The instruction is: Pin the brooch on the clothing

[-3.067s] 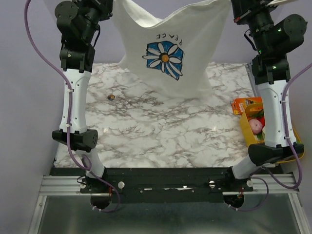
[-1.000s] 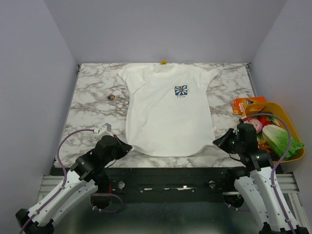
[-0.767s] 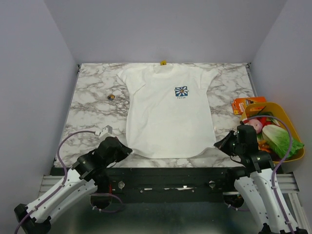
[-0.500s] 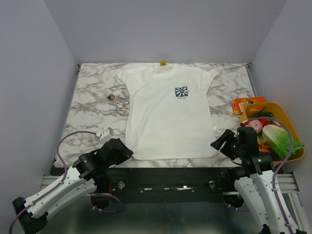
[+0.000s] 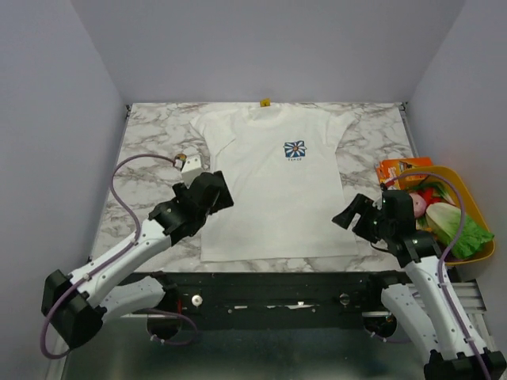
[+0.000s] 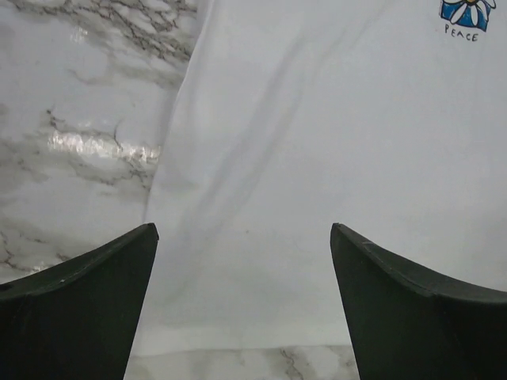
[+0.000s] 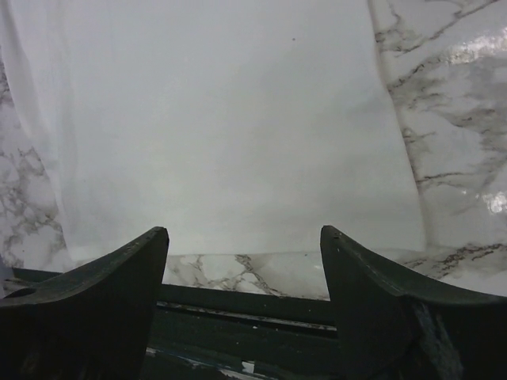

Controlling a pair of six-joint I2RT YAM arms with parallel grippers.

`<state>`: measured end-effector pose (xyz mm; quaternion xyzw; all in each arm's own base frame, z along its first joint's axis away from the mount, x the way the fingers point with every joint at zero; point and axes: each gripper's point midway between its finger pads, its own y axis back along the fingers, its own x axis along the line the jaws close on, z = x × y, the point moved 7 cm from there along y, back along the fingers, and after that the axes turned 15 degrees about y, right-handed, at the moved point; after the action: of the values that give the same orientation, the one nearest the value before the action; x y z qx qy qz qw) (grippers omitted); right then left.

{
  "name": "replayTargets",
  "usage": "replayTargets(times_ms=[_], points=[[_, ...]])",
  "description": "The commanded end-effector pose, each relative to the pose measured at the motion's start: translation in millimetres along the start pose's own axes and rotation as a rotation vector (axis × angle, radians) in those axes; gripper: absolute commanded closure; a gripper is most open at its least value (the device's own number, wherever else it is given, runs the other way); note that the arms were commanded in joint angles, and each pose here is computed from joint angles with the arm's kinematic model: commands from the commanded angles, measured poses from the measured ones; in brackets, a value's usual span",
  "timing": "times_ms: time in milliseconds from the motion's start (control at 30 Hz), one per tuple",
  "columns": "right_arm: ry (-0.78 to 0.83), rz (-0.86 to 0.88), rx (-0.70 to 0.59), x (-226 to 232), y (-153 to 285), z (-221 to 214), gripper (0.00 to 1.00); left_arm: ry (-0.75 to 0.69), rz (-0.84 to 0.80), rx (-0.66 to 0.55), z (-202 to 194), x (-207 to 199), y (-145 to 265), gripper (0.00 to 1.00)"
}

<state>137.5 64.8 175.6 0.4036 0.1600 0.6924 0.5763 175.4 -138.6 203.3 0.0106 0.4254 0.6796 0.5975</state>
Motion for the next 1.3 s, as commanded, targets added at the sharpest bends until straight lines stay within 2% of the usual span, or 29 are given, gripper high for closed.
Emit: replayTargets(times_ms=[0,233,467,733,800,1033,1267], points=[[0.081,0.078,-0.057,6.0,-20.3,17.0,0.14,-0.068,-0.087,-0.075,41.8,-36.8,-45.0,0.01],[0.149,0.069,-0.068,6.6,-50.0,42.4,0.14,-0.172,-0.080,0.010,78.6,-84.2,-117.8,0.02],[0.188,0.100,-0.035,11.7,-86.0,58.3,0.14,-0.273,0.068,0.097,106.5,-107.8,-181.9,0.06],[0.186,0.121,0.052,10.1,-118.6,50.2,0.14,-0.265,0.110,0.075,137.2,-130.9,-244.4,0.25],[0.184,0.127,0.062,10.2,-123.6,48.7,0.14,-0.283,0.134,0.089,137.3,-130.8,-255.7,0.33],[0.175,0.138,0.106,8.5,-137.8,42.7,0.14,-0.344,0.242,0.090,124.3,-112.1,-308.6,0.34],[0.173,0.137,0.126,7.2,-143.1,38.8,0.14,-0.349,0.278,0.101,114.9,-94.6,-339.1,0.36]])
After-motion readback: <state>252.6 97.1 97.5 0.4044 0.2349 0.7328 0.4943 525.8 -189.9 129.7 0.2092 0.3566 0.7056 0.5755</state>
